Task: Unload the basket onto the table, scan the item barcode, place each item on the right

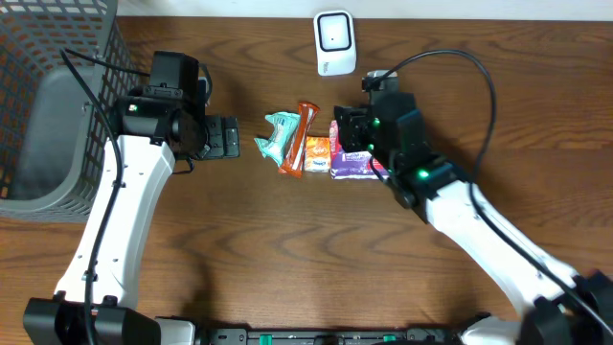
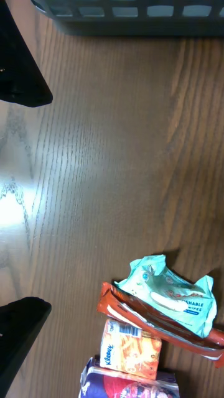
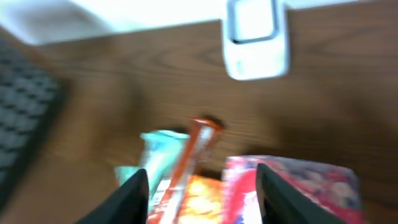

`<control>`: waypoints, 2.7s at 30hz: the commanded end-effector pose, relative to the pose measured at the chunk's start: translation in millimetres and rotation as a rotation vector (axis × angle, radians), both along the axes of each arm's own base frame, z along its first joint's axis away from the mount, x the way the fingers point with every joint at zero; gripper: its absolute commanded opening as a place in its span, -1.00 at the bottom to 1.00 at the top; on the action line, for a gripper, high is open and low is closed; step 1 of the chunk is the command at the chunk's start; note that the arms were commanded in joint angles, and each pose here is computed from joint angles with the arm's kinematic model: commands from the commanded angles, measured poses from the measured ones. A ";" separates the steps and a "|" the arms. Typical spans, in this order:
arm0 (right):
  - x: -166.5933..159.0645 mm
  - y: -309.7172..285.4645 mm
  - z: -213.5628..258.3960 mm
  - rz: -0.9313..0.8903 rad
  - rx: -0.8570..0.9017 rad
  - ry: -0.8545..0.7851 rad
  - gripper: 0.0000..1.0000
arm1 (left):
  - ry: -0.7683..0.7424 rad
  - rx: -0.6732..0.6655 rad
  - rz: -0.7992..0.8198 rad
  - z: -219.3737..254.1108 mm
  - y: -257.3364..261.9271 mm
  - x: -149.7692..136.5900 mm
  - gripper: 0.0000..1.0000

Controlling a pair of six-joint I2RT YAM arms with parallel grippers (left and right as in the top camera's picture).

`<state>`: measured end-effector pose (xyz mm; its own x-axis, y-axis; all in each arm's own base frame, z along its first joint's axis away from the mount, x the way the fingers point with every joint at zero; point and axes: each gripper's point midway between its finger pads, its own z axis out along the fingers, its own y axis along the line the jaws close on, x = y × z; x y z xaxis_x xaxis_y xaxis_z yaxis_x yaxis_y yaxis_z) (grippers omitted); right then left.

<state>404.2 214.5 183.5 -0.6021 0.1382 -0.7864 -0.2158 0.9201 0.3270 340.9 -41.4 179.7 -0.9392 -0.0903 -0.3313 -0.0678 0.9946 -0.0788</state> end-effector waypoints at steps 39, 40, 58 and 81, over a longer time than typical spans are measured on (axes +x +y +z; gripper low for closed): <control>-6.7 -34.3 -82.0 -0.103 -0.262 0.182 -0.23 | 0.008 0.014 0.015 -2.5 3.3 -0.7 0.96; -7.1 -34.6 -95.2 -0.101 -0.279 0.208 -0.23 | 0.009 0.014 0.014 -2.5 3.3 -0.8 0.96; -7.1 -42.4 -28.5 -0.097 -0.253 0.059 0.27 | 0.009 0.014 0.015 -2.5 3.3 -0.8 0.96; -14.6 -104.6 -96.8 -0.050 -0.029 0.429 0.50 | 0.009 0.014 0.015 -2.5 3.3 -0.8 0.95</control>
<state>392.2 90.4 107.3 -0.8147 0.1529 -0.5594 0.0355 0.9759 0.2151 340.9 -41.4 179.7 -0.9392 -0.0903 -0.3314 -0.0679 0.9946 -0.0785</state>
